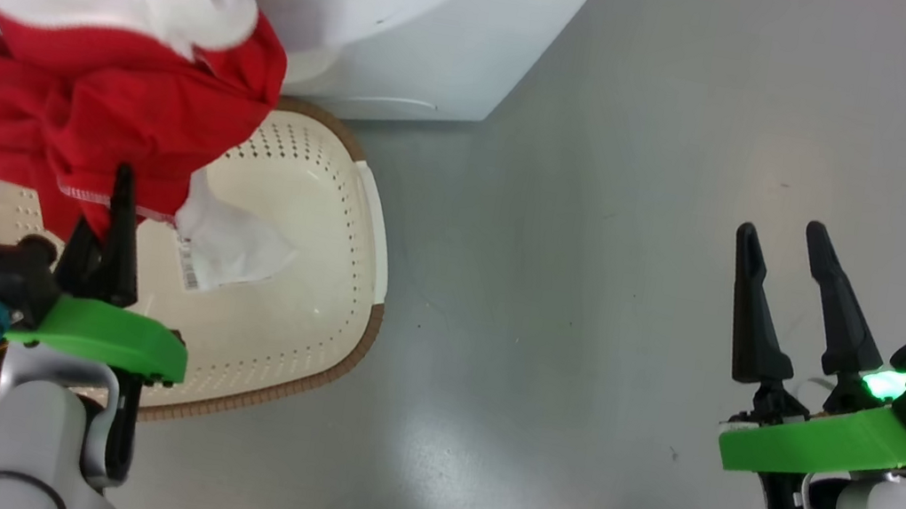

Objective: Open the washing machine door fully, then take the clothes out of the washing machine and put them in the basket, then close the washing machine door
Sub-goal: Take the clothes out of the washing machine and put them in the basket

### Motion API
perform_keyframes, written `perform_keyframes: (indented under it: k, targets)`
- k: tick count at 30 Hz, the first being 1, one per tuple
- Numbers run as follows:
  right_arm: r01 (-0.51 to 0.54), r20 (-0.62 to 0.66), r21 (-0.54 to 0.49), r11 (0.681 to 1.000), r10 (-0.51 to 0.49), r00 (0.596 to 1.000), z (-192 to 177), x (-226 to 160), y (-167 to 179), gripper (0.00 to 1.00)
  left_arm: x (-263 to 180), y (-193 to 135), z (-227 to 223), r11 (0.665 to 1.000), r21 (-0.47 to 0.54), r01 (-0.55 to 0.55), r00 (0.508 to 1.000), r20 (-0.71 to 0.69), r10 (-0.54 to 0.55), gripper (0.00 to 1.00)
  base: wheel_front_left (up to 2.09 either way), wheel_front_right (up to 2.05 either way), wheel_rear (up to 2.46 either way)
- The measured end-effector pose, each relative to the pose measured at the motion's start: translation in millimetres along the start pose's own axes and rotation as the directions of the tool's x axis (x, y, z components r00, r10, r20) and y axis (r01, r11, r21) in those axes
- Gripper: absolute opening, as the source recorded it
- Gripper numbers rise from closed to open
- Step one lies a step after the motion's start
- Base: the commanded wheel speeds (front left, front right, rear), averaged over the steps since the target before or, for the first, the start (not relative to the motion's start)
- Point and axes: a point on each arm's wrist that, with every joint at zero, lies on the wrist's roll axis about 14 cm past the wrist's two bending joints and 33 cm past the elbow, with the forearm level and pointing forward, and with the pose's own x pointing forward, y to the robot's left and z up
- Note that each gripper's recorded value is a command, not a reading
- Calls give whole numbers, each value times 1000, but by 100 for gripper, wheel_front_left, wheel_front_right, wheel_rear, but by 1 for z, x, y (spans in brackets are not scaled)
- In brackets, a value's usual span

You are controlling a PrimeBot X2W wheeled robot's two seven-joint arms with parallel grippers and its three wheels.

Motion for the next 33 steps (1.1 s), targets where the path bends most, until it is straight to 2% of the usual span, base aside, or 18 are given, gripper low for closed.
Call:
perform_keyframes:
  k: [14,33]
  targets:
    - [18,-39,-7,1000,-18,999,-20,13,-8,100,13,-5,-65,1000,2,19,984,-178,-18,0,0,0,0]
    - [35,-121,-20,999,-37,992,-61,27,-21,100,37,-2,-140,999,32,44,932,-362,-29,0,0,0,0]
